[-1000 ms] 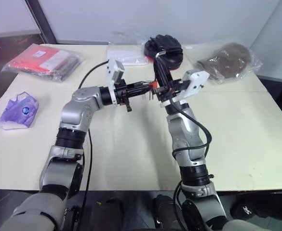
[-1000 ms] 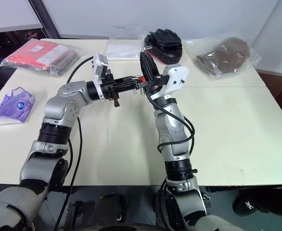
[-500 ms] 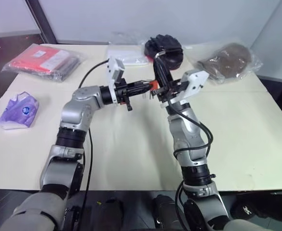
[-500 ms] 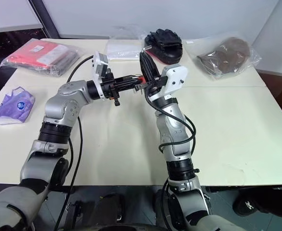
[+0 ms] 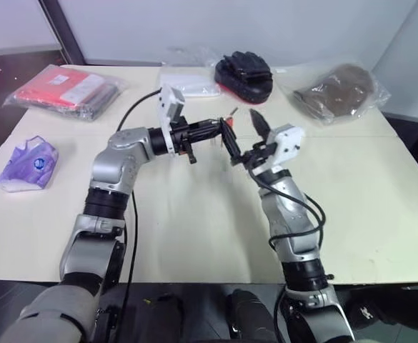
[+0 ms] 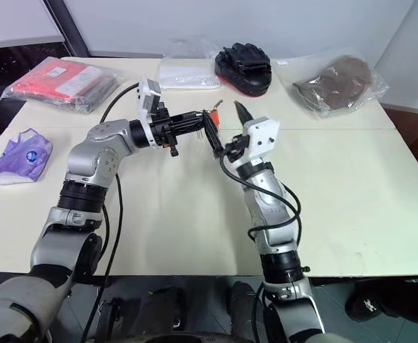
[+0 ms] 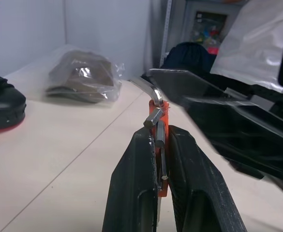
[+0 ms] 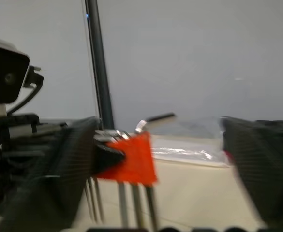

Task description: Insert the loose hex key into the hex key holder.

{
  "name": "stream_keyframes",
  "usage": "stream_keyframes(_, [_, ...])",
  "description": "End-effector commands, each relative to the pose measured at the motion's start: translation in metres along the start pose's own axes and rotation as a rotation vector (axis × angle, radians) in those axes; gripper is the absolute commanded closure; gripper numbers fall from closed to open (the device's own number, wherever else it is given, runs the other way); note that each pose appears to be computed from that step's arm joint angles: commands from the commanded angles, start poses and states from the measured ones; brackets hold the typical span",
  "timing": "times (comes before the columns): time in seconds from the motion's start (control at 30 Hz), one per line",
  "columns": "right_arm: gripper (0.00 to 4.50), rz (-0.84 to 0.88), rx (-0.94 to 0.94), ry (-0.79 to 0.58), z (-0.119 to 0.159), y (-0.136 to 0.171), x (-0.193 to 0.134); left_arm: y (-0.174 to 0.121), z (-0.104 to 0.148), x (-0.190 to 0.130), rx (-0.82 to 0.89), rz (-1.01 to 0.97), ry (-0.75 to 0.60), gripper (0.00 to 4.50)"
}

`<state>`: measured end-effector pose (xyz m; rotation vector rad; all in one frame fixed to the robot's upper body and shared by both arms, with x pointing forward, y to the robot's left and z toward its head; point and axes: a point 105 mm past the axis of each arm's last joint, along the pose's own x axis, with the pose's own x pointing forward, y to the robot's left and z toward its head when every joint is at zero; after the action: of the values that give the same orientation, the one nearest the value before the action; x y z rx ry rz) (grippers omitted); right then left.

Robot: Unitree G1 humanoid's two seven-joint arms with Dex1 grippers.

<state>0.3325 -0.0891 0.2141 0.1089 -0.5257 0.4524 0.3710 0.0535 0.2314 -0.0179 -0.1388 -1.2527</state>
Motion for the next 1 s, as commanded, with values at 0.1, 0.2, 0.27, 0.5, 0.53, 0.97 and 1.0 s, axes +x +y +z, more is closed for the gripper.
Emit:
stream_keyframes(0.1, [0.06,-0.028,-0.077,-0.003,0.03,-0.017,-0.038,-0.006,0.014,0.003,0.03,-0.025,-0.046,4.5])
stream_keyframes(0.2, [0.06,-0.074,-0.131,0.067,0.035,-0.03,-0.067,-0.01,0.004,0.009,-0.048,-0.029,-0.044,4.5])
stream_keyframes(0.27, [0.06,-0.121,-0.163,0.114,0.036,-0.04,-0.083,-0.017,-0.01,0.017,-0.154,-0.034,-0.041,4.5])
stream_keyframes(0.5, [0.06,-0.218,-0.24,0.208,0.035,-0.057,-0.115,-0.054,-0.07,0.043,-0.457,-0.059,0.051,4.5])
stream_keyframes(0.53, [0.06,-0.227,-0.243,0.212,0.034,-0.057,-0.117,-0.058,-0.079,0.047,-0.498,-0.051,0.07,4.5])
stream_keyframes(0.97, [0.0,-0.245,-0.263,0.242,0.024,-0.048,-0.124,-0.049,-0.151,0.034,-0.595,0.067,0.272,2.69])
stream_keyframes(1.0, [0.0,-0.243,-0.262,0.245,0.023,-0.048,-0.123,-0.047,-0.15,0.03,-0.571,0.061,0.272,2.27])
